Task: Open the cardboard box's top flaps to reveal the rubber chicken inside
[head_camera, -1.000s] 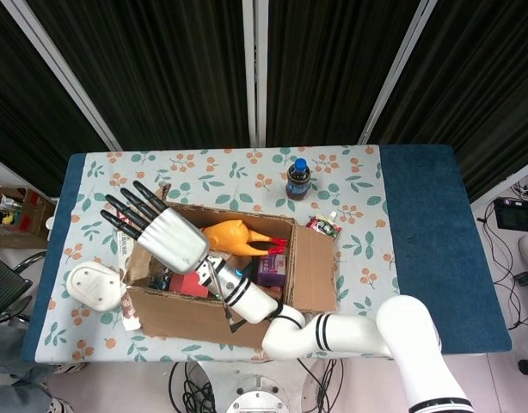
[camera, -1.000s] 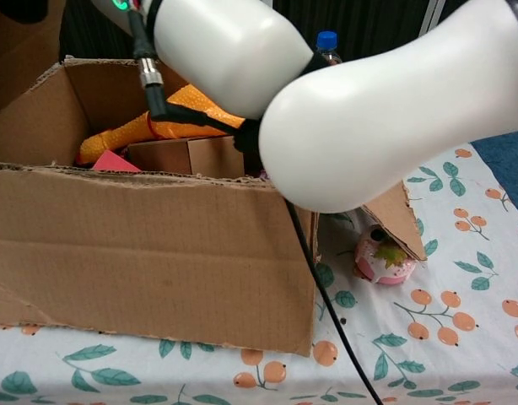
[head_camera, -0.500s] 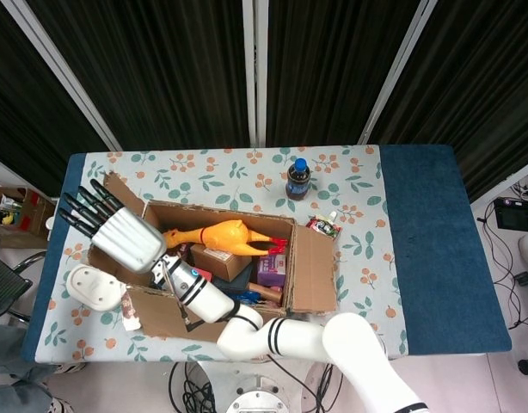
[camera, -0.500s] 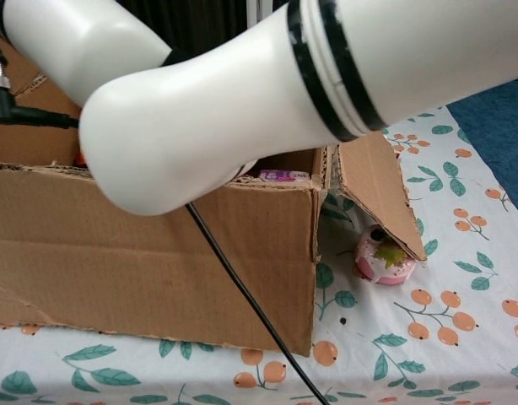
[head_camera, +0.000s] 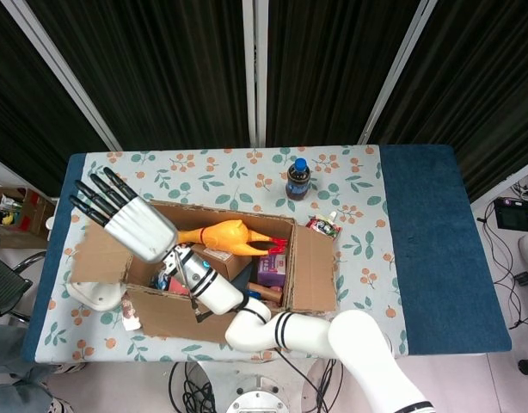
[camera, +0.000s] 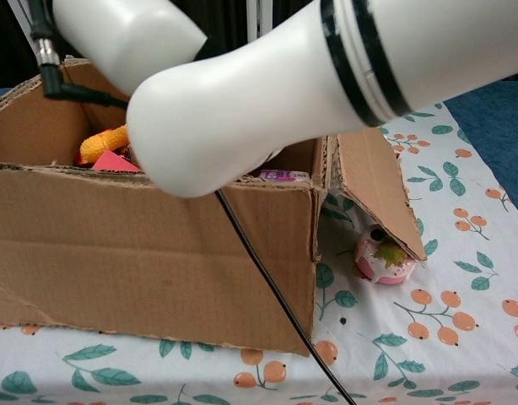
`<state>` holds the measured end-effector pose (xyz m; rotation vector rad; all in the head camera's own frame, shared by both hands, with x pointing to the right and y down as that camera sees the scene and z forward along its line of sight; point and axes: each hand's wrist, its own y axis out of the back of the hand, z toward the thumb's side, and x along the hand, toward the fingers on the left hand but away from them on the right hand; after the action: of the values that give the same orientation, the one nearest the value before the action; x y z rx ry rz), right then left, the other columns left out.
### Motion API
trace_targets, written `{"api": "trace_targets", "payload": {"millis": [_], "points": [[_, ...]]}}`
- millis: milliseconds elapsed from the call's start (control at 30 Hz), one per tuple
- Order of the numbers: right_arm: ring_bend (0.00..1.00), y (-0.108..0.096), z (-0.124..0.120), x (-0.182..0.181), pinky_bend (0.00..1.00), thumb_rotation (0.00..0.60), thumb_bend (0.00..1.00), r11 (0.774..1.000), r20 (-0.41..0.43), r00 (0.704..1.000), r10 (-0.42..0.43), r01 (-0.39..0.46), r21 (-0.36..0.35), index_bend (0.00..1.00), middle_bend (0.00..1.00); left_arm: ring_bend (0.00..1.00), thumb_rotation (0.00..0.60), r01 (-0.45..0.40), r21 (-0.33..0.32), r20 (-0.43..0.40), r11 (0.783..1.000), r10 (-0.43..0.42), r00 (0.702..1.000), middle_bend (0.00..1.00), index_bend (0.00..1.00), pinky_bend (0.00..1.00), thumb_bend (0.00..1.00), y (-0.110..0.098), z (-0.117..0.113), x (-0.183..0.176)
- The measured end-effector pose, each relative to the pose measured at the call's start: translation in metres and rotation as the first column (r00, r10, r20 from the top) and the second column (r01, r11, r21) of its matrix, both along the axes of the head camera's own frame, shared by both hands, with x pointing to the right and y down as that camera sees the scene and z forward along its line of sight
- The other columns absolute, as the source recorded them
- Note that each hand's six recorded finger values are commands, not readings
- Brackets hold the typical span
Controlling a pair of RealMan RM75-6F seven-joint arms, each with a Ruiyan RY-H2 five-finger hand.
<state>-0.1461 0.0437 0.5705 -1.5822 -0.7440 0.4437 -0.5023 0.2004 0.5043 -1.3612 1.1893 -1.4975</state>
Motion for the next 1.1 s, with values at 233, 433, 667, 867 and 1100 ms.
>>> {"api": "trace_targets", "payload": {"millis": [233,433,667,867,1100], "points": [[0.00,-0.020,-0.036,0.046,0.00,0.600,0.18,0.998,0.005,1.000,0.017,-0.017,0.062,0.00,0.00,0.15,0.339,-0.012,0.000,-0.010,1.000,0.012,1.000,0.19,0.16,0.24,0.11,-0.003,0.002,0.007],[0.00,-0.035,-0.094,0.128,0.00,0.600,0.18,0.990,-0.035,0.998,0.060,-0.055,0.128,0.00,0.00,0.15,0.337,-0.033,-0.002,-0.012,0.999,0.033,0.999,0.19,0.16,0.24,0.11,-0.006,0.005,0.016],[0.00,-0.038,-0.151,0.296,0.00,0.600,0.18,0.950,-0.201,0.941,0.273,-0.232,0.207,0.00,0.00,0.15,0.341,-0.053,-0.004,-0.020,0.999,0.053,0.998,0.19,0.16,0.24,0.11,-0.008,0.009,0.029],[0.00,-0.001,-0.138,0.451,0.00,0.600,0.18,0.871,-0.396,0.778,0.488,-0.460,0.170,0.00,0.00,0.14,0.343,-0.078,-0.015,-0.028,0.997,0.077,0.997,0.19,0.16,0.24,0.10,-0.006,0.013,0.040],[0.00,0.069,-0.101,0.577,0.00,0.600,0.18,0.732,-0.494,0.642,0.586,-0.681,-0.017,0.00,0.00,0.13,0.338,-0.095,-0.048,-0.008,0.994,0.095,0.995,0.16,0.15,0.23,0.09,0.001,0.020,0.044]]}}
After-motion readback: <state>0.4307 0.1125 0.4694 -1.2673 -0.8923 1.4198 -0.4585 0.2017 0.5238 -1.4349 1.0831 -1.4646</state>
